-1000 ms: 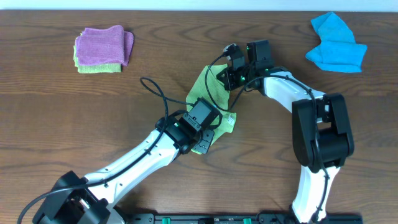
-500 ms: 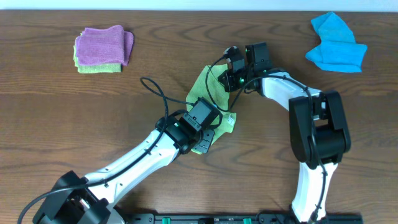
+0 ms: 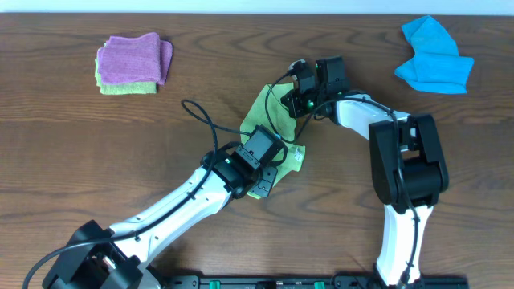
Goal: Fold the cloth
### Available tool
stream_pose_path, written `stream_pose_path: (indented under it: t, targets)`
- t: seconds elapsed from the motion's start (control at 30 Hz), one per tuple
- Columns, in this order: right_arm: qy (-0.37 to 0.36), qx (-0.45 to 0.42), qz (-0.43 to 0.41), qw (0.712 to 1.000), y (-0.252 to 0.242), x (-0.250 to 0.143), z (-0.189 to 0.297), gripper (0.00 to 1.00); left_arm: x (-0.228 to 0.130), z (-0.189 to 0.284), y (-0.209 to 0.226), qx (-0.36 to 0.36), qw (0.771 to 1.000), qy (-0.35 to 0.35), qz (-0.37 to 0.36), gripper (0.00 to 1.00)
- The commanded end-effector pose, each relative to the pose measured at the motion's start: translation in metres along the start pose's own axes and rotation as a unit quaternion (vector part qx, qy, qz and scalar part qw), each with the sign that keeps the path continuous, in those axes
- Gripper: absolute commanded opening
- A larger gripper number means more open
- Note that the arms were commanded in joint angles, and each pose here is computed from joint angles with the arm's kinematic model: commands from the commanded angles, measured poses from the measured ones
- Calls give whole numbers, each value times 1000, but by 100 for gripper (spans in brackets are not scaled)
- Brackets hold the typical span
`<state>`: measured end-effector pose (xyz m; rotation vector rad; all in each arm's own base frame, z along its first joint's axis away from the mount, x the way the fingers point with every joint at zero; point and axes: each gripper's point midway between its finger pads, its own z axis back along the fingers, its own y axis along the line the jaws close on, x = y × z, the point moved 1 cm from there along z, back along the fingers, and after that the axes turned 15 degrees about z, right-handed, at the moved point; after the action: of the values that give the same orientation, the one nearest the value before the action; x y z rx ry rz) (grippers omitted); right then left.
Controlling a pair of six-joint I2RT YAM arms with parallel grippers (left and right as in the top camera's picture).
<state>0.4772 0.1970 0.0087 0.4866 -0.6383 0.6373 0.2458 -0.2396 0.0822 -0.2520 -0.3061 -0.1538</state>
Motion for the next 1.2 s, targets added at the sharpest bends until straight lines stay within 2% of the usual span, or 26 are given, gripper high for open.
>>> stream_pose_path:
  t: [0.0, 0.3, 0.63, 0.93, 1.17]
  targets:
    - [26, -20, -15, 999, -6, -14, -9, 1, -3, -4, 4, 8, 1000, 5, 4, 6]
    - [87, -98, -38, 991, -39, -45, 2, 2, -3, -4, 3, 6, 1000, 6, 4, 6]
    - [157, -174, -92, 968, -80, -87, 32, 1, 2, -9, 1, 3, 1000, -2, 4, 6]
    - [204, -227, -123, 944, -99, -112, 52, 1, 3, -59, -34, -81, 996, 26, 0, 6]
    - [204, -228, -127, 944, -102, -114, 54, 1, 15, -59, -40, -94, 996, 0, -2, 6]
